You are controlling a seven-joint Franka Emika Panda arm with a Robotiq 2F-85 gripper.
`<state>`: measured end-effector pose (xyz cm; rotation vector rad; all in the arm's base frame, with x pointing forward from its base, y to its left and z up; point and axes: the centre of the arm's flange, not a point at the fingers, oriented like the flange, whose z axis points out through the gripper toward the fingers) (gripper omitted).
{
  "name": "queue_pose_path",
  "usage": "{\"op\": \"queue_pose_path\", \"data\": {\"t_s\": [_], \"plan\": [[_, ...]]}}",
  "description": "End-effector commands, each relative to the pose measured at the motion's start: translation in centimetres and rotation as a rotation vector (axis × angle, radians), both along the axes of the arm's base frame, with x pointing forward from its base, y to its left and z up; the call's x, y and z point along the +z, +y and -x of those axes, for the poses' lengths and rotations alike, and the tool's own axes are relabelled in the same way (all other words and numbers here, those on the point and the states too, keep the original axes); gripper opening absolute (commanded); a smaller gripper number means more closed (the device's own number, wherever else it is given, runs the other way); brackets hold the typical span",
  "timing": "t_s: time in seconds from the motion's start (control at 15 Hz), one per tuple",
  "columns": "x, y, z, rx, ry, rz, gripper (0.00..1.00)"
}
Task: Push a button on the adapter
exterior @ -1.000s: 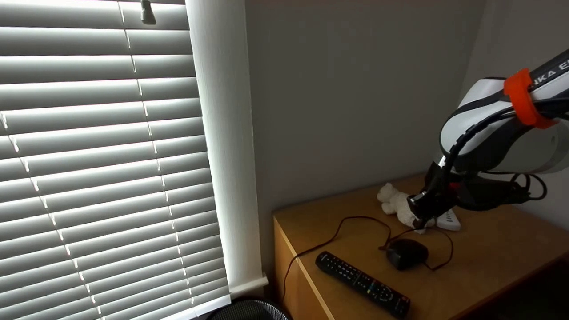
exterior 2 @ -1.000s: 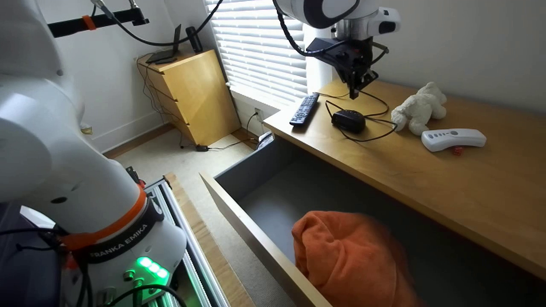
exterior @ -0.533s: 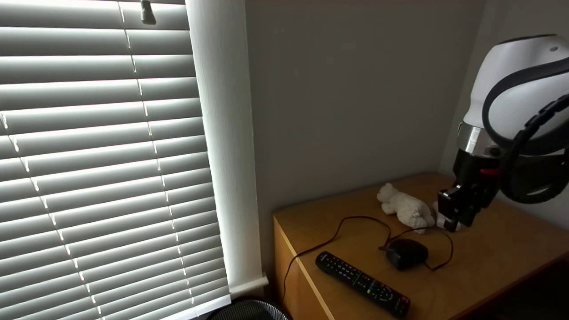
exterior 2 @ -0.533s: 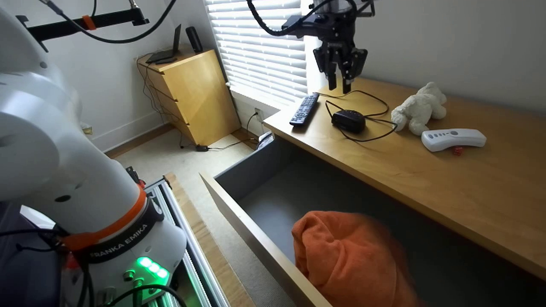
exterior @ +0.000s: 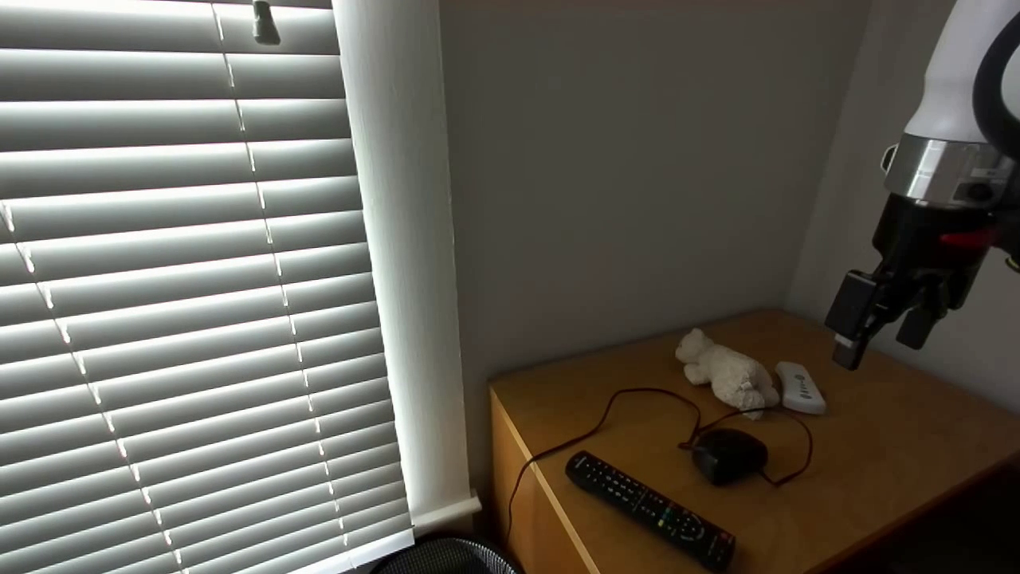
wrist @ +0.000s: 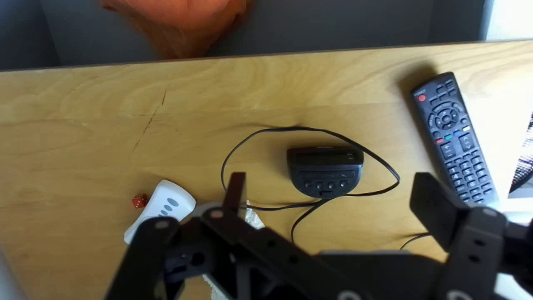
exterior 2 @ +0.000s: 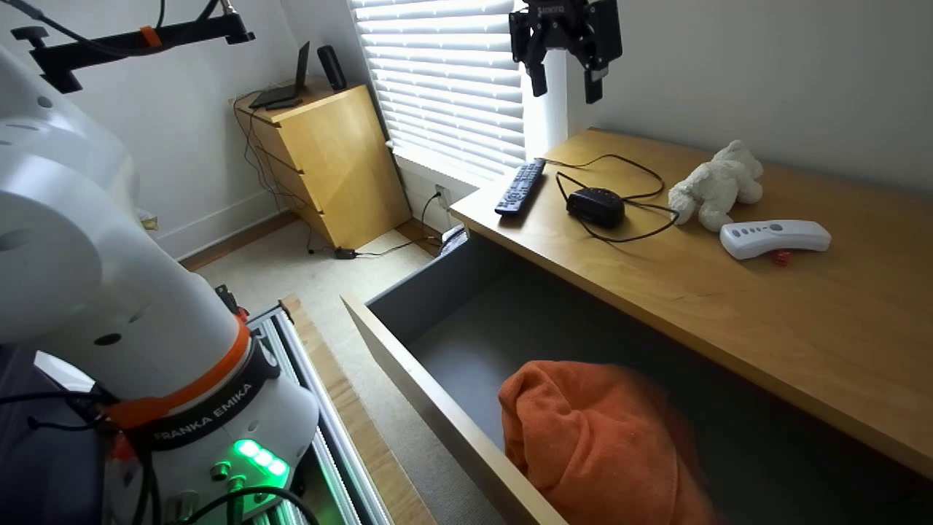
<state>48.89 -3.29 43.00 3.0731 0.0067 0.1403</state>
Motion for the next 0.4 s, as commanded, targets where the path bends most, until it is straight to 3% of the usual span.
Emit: {"op": "queue_pose_path", "data": {"t_s": [0.0,0.33], "plan": [[0.32,0.00,0.17,-0.001,-0.003,0.000,1.00],[0.28,0.02,0.38,-0.001,-0.001,-0.001,1.00]]}}
